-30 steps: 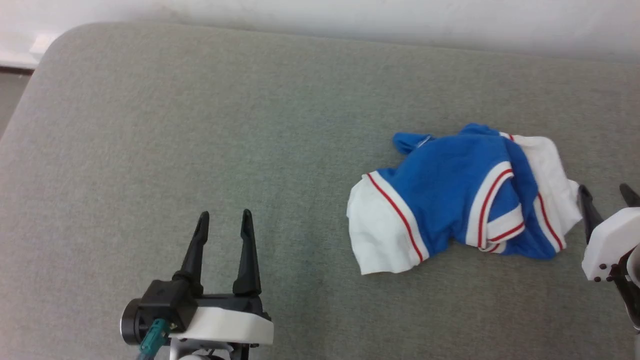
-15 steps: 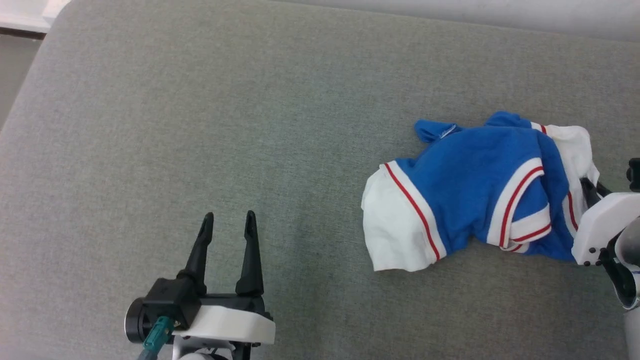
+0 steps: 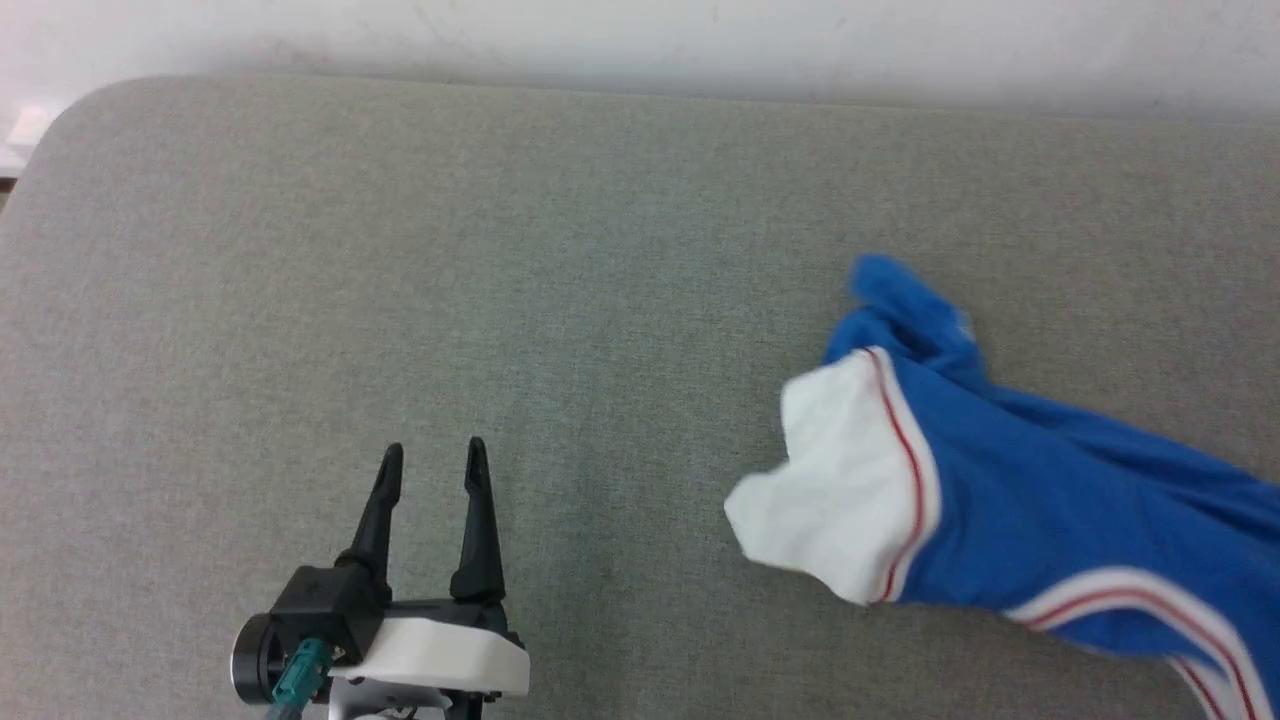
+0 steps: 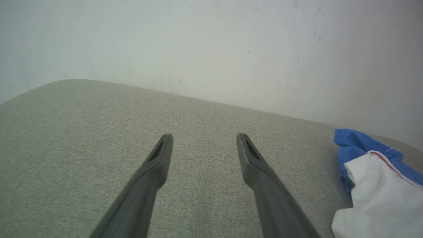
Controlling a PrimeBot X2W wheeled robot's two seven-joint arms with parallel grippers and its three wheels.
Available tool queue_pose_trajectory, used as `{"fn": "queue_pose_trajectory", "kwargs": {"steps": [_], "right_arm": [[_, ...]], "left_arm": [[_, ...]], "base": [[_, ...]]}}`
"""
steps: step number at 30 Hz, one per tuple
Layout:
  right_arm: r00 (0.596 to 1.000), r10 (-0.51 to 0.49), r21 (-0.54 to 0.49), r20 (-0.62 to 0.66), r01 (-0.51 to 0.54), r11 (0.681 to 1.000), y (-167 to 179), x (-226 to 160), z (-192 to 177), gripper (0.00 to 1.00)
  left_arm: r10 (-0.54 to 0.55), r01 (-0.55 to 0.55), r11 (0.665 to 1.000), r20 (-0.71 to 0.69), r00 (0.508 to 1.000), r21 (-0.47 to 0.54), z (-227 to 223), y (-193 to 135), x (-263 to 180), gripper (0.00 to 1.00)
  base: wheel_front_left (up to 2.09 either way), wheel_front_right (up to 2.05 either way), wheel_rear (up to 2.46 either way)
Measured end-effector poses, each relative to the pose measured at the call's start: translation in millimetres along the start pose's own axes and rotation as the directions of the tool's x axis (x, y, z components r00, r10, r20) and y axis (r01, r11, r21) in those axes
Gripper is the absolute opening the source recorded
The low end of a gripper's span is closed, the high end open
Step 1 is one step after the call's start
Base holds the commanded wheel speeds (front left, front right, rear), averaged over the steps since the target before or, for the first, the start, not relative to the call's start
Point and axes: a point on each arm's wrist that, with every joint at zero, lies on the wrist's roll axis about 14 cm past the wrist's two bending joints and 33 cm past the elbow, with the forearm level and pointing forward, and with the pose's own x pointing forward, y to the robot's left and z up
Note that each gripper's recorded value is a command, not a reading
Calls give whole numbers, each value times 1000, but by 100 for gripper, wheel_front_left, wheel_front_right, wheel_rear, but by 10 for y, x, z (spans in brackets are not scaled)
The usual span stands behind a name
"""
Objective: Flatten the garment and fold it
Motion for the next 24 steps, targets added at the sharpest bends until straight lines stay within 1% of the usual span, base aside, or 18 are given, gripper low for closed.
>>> {"fn": "queue_pose_trajectory", "kwargs": {"steps": [1,2,4,6,8,10,12,15,17,19,20,21,24], "right_arm": [[999,-17,8,-32,18,1000,-61,-57,-134,100],[999,-24,11,-49,24,1000,-78,-100,-219,100],[999,-5,29,-39,6,1000,13,-137,-239,100],[999,49,60,21,-50,997,242,-144,-88,100],[985,129,72,115,-138,988,551,-162,205,100],[948,220,82,230,-245,966,893,-232,595,100],[897,309,60,315,-344,937,1222,-340,938,100],[826,442,-3,350,-471,882,1692,-483,1246,100],[793,514,-47,327,-530,847,1975,-531,1352,100],[774,572,-74,274,-575,814,2236,-531,1376,100],[765,628,-113,146,-617,779,2550,-440,1281,100],[767,636,-131,84,-625,770,2630,-389,1195,100],[784,606,-167,-133,-620,766,2710,-188,805,100]], "left_arm": [[-4,4,1000,-1,1000,0,-3,-10,0,100],[-9,9,1000,-2,1000,0,-7,-22,-1,100],[-13,13,1000,-4,1000,0,-13,-36,-7,100],[-20,20,1000,-6,1000,0,-18,-41,-14,100],[-21,21,1000,-7,1000,0,-17,-42,-26,100],[-17,17,1000,-2,1000,-1,3,-29,-42,100],[-12,12,1000,3,1000,-1,20,-14,-63,100],[3,-3,1000,5,1000,-7,34,27,-101,100],[15,-15,1000,4,1000,-7,37,64,-124,100],[28,-28,1000,0,1000,-9,26,96,-144,100],[45,-46,999,-18,999,-14,-22,132,-171,100],[52,-52,999,-23,998,-14,-39,145,-179,100],[78,-79,997,-43,996,-19,-94,197,-212,100]], "base": [[0,0,0],[0,0,0],[0,0,0],[0,0,0],[0,0,0],[0,0,0],[0,0,0],[0,0,0],[0,0,0],[0,0,0],[0,0,0],[0,0,0],[0,0,0]]}}
